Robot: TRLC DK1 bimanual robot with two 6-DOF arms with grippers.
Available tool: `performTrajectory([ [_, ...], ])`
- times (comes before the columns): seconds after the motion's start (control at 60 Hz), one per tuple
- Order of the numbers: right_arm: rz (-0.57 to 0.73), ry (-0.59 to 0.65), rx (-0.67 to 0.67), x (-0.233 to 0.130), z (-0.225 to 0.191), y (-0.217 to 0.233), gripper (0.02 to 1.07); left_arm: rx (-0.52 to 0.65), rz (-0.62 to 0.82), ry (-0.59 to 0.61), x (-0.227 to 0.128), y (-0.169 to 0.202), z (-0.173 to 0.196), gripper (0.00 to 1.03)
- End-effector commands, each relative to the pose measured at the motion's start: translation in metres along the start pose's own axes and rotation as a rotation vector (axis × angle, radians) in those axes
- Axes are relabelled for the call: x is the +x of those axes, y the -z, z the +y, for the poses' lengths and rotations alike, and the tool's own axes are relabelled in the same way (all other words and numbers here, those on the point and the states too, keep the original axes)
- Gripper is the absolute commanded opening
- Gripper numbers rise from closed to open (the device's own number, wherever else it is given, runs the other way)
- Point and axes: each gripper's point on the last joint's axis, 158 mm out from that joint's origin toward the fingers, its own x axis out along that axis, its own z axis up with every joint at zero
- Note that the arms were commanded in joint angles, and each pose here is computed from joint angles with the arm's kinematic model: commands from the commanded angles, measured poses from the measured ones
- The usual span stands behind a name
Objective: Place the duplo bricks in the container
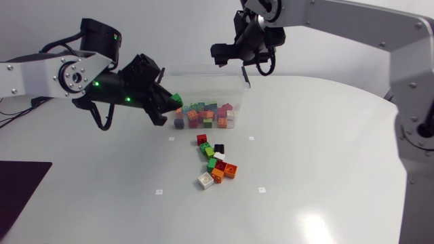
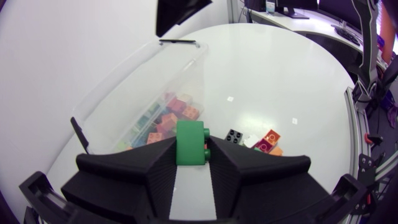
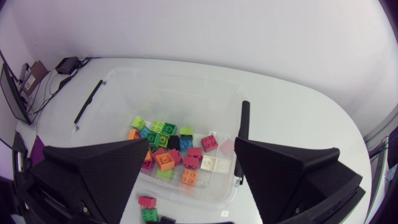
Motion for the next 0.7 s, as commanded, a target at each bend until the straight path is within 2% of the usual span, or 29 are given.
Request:
performTrajectory([
  [0.0, 0.021, 0.003, 0.002, -0.009, -0.003, 0.017, 1.02, -0.042, -0.041, -0.028, 0.003, -0.018, 0.021, 0.23],
  [0.333, 0.100, -0.006, -0.037, -0.025, -0.010, 0.085, 1.02, -0.123, -0.107, -0.069, 0.035, -0.054, 0.067, 0.23],
  [0.683, 0.208, -0.047, -0.098, -0.020, -0.003, 0.159, 1.02, -0.160, -0.131, -0.106, 0.066, -0.065, 0.099, 0.23],
])
